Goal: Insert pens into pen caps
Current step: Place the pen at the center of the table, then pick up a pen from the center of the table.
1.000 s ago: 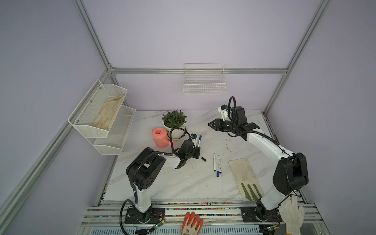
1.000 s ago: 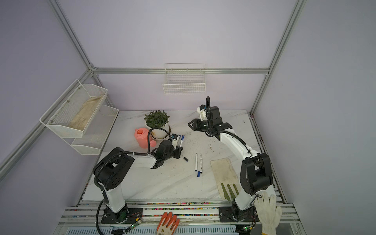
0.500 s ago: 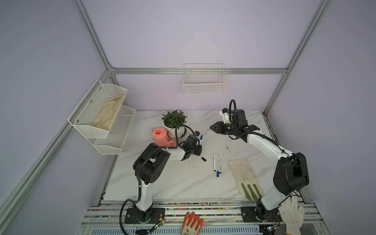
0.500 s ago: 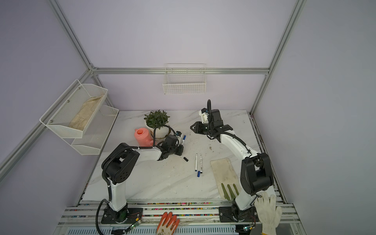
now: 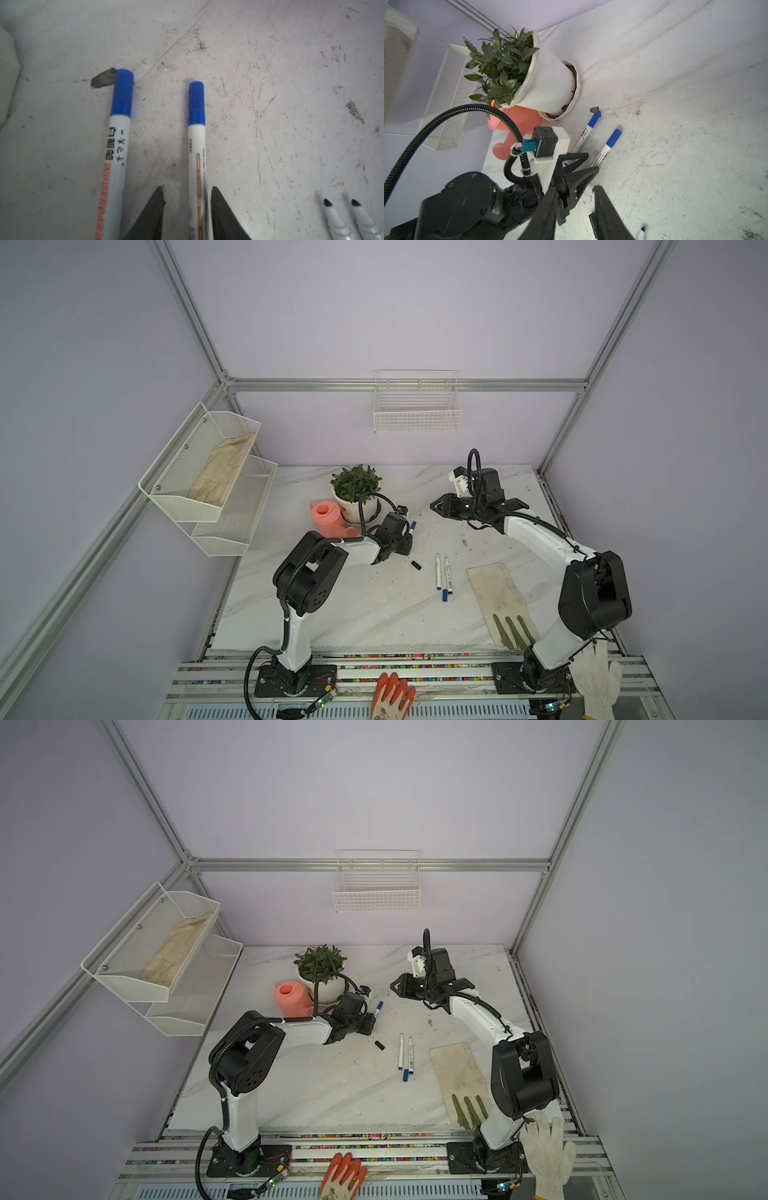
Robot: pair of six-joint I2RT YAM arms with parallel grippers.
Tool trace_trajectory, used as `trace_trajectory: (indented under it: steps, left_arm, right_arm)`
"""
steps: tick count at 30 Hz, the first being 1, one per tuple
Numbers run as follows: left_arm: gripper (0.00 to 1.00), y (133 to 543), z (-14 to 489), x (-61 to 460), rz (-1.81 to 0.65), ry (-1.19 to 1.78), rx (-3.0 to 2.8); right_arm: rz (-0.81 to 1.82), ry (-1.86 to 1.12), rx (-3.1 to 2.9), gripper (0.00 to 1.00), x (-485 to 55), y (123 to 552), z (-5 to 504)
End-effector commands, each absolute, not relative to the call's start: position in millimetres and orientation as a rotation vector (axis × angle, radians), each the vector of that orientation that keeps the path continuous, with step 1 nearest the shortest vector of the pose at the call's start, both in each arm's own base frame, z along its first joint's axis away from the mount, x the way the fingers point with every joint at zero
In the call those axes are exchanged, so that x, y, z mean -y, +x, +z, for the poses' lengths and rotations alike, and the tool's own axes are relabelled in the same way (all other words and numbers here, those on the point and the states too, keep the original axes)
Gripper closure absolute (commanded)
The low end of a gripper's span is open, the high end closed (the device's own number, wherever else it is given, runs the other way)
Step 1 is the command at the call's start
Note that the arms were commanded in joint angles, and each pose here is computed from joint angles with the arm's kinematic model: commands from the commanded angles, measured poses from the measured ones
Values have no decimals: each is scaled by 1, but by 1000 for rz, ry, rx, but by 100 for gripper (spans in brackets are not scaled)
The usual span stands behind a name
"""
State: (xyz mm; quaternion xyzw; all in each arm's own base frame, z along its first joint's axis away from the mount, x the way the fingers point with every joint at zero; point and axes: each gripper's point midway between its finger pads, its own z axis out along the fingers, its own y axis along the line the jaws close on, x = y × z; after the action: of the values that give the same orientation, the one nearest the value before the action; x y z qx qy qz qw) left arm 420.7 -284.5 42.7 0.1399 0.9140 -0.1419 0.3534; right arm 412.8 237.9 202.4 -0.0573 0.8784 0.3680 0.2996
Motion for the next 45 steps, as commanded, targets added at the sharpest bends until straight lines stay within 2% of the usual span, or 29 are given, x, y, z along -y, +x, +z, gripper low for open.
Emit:
trace_trajectory:
  steps: [1,7,9,14,25,31,35,45]
  left_arm:
    - [57,430,113,299,-428,384,-2210]
    - [51,388,133,335,-507,586,-2138]
    - [45,368,125,352,-554,694,-2119]
    - [39,338,93,379,-566,851,-2132]
    - [38,322,51,377,-310,988,-2192]
    - [39,311,37,377,-252,1075,-2223]
    - [43,310,33,375,-238,1091,-2241]
    - [72,307,23,371,-209,1119,-2284]
  right_arm:
    - [935,-145,-2292,67,-229,411,219]
    - [876,-117,-2322,67,-220,413,208]
    - [857,-114,-2326,67,-218,414,207]
    - [836,-120,-2325,67,-214,416,207]
    - [800,-132,-2317,67,-207,414,211]
    - [800,-131,-2316,67,-207,414,211]
    - [803,-128,-2321,67,-207,414,210]
    - [796,-121,-2319,67,-206,414,210]
